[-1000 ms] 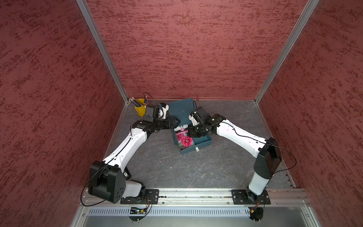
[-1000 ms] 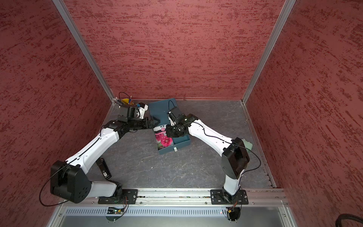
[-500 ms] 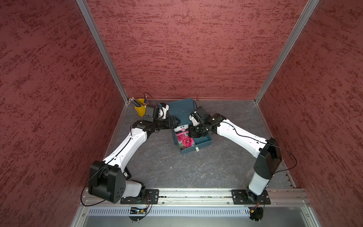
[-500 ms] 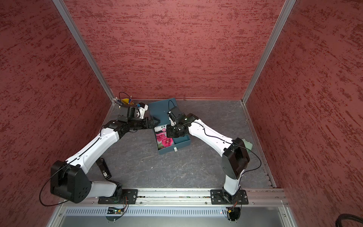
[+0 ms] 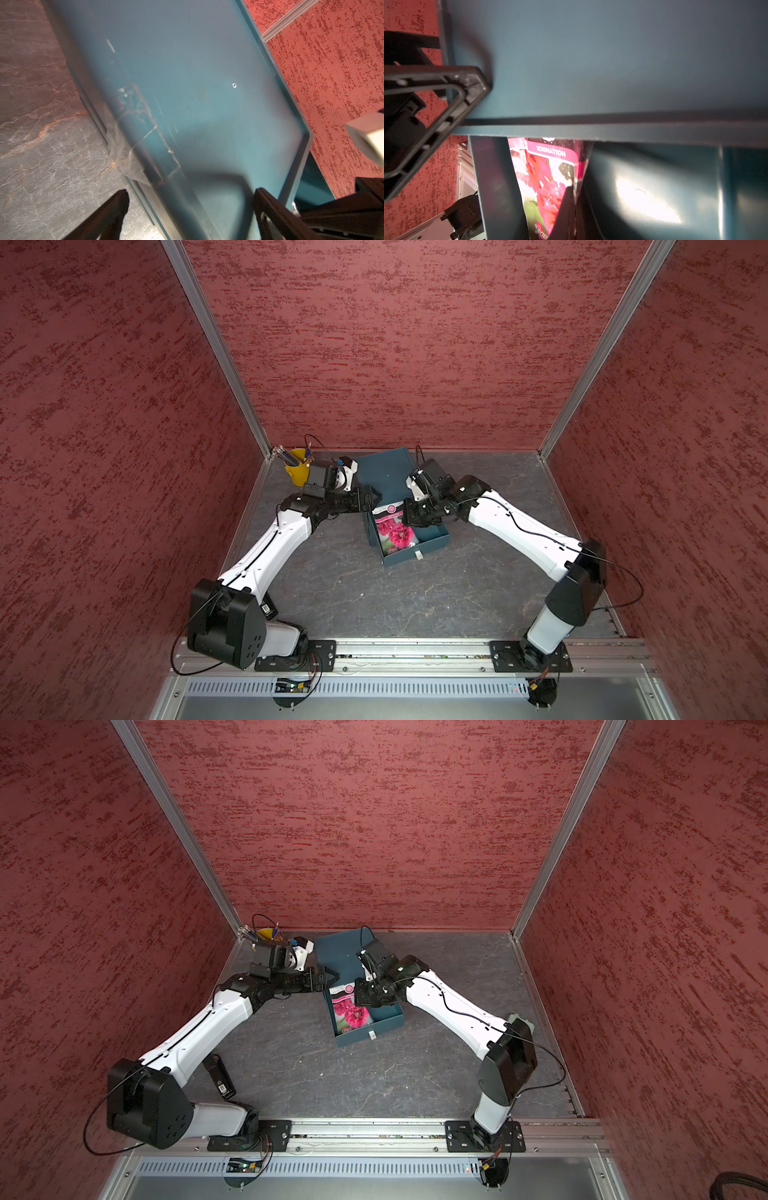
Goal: Take the seed bags out of the drawer
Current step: Pick up the seed packet from the drawer.
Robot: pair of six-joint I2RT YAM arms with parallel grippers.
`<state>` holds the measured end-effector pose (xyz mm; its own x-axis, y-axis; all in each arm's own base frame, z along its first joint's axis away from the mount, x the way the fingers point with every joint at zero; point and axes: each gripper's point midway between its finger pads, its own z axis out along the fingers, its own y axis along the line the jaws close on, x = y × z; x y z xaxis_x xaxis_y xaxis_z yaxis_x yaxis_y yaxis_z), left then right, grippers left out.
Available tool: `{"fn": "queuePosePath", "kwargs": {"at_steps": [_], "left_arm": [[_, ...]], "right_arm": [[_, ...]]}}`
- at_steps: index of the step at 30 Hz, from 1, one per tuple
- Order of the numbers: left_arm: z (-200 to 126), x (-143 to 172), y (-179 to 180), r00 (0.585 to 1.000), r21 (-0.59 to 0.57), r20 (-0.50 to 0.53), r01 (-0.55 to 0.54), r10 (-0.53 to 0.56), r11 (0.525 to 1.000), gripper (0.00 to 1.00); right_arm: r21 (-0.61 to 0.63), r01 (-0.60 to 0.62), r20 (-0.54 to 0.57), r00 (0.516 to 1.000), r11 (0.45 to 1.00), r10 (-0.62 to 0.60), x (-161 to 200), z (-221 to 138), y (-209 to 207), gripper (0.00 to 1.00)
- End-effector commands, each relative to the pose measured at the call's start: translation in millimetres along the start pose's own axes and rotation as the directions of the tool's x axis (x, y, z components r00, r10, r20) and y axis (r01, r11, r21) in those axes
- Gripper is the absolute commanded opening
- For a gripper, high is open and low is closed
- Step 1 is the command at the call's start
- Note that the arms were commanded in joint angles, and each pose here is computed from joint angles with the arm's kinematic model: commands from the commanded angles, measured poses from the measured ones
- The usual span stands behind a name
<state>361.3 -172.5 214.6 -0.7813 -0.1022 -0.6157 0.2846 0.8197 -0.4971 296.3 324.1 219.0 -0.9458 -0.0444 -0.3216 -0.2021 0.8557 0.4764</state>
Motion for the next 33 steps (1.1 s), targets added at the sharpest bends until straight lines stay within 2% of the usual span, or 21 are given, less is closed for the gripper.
{"fn": "queuePosePath", "kwargs": {"at_steps": [1, 20, 33], "left_arm": [[6, 6, 10, 0.999, -0.049, -0.033, -0.01, 0.009, 0.999, 0.97], [6, 7, 8, 0.999, -0.047, -0.04, -0.028, 0.026, 0.999, 0.97], [4, 4, 6, 0.999, -0.049, -0.033, -0.032, 0.03, 0.998, 0.97]], "right_arm": [[-0.037, -0.017, 0.048, 0.999, 0.999, 0.019, -9, -28, 11, 0.0], [-0.126, -0.113, 0.079, 0.989, 0.986, 0.123, -15, -68, 26, 0.0], [-0.114, -0.136, 0.075, 0.986, 0.984, 0.146, 8, -107, 17, 0.0]]}}
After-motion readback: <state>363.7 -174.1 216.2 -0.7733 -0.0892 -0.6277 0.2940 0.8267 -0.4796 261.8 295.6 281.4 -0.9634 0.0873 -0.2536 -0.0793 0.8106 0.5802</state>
